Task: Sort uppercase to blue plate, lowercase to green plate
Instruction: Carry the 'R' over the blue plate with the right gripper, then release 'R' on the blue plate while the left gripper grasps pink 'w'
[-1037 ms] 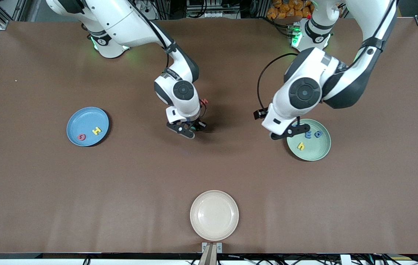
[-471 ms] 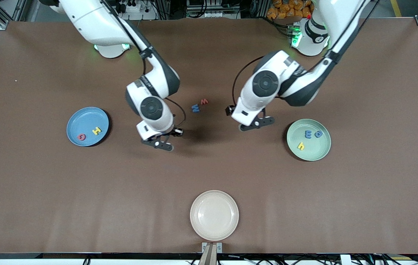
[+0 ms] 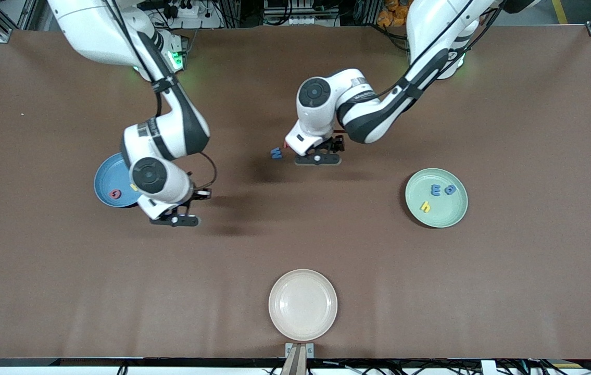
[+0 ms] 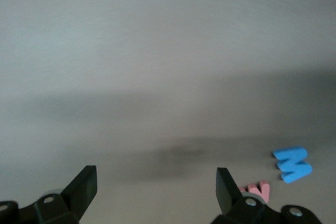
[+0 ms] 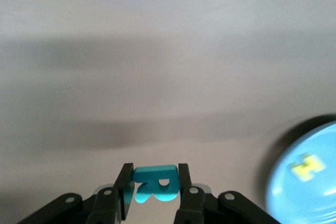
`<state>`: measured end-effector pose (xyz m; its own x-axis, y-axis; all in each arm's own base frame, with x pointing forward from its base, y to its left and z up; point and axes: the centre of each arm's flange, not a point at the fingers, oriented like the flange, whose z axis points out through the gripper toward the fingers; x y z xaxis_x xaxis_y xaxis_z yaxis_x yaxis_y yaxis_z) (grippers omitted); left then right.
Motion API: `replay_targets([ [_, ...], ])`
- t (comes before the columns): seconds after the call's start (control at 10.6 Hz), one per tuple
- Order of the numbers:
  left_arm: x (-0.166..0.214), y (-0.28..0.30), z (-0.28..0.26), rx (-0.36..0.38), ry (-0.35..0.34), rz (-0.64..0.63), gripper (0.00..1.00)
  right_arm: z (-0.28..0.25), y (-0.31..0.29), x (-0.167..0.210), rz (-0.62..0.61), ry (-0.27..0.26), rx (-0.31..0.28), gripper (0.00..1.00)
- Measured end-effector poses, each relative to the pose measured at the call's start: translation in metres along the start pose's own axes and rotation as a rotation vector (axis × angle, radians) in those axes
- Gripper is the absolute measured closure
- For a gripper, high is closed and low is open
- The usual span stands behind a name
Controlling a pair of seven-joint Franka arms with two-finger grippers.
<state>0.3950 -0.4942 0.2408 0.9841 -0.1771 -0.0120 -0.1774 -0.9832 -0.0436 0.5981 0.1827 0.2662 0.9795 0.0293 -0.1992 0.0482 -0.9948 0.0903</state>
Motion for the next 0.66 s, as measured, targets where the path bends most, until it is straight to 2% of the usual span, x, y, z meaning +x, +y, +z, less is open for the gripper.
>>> replay_targets([
  [0.19, -0.016, 0.027, 0.012, -0.043, 0.048, 0.196, 0.00, 0.006, 0.074, 0.007, -0.121, -0.016, -0.020, 0.61],
  [0.47, -0.039, 0.051, 0.021, -0.051, 0.054, 0.549, 0.00, 0.016, 0.159, -0.009, -0.223, -0.038, -0.019, 0.61],
  [0.66, -0.054, 0.062, 0.034, -0.035, 0.051, 0.713, 0.00, 0.038, 0.197, -0.033, -0.267, -0.011, -0.016, 0.61],
])
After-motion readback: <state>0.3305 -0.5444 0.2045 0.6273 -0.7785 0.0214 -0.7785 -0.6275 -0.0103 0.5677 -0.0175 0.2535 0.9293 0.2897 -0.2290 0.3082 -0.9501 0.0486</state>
